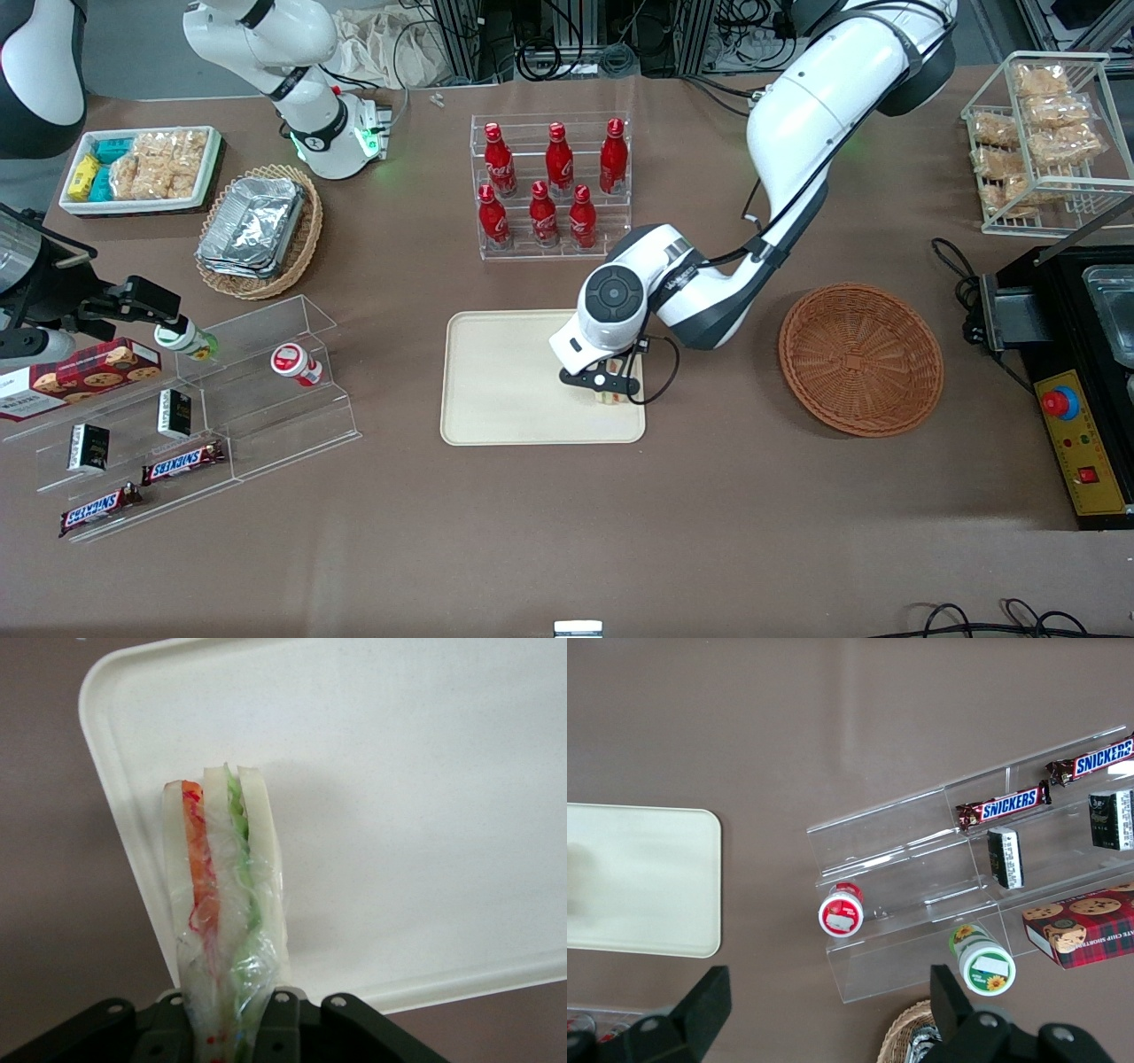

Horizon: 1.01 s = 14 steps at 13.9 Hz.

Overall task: Place sandwich from basket to tray
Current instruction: 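Carry the sandwich over the cream tray and lower it onto the tray, then open the left gripper to release the sandwich and lift away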

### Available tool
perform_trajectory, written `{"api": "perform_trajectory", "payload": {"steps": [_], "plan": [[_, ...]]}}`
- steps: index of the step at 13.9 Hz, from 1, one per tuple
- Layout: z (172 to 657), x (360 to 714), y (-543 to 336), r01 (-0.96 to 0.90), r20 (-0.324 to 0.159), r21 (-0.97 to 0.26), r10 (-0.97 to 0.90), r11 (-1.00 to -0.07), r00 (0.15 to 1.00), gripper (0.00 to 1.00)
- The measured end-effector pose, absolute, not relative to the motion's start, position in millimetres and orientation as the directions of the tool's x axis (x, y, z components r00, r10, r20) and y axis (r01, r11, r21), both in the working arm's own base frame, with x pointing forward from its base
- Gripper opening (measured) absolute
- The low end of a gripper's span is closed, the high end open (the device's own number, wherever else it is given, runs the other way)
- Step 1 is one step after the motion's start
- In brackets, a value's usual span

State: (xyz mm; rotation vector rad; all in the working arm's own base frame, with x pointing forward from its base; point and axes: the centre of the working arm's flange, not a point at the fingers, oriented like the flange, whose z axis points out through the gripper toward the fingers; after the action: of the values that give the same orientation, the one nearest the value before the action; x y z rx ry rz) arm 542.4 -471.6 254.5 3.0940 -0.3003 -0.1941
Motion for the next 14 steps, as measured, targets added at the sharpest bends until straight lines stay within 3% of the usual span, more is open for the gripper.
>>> {"api": "perform_trajectory", "payload": {"steps": [6, 7, 14], "plan": [[228, 542, -472, -0.169, -0.112, 0.009, -0.169, -0.986, 0.979, 0.16], [229, 544, -471, -0.160, -0.110, 0.009, -0.160, -0.987, 0.981, 0.21], [253, 566, -461, -0.071, -0.068, 0.022, -0.072, -0.997, 0.995, 0.91]]}}
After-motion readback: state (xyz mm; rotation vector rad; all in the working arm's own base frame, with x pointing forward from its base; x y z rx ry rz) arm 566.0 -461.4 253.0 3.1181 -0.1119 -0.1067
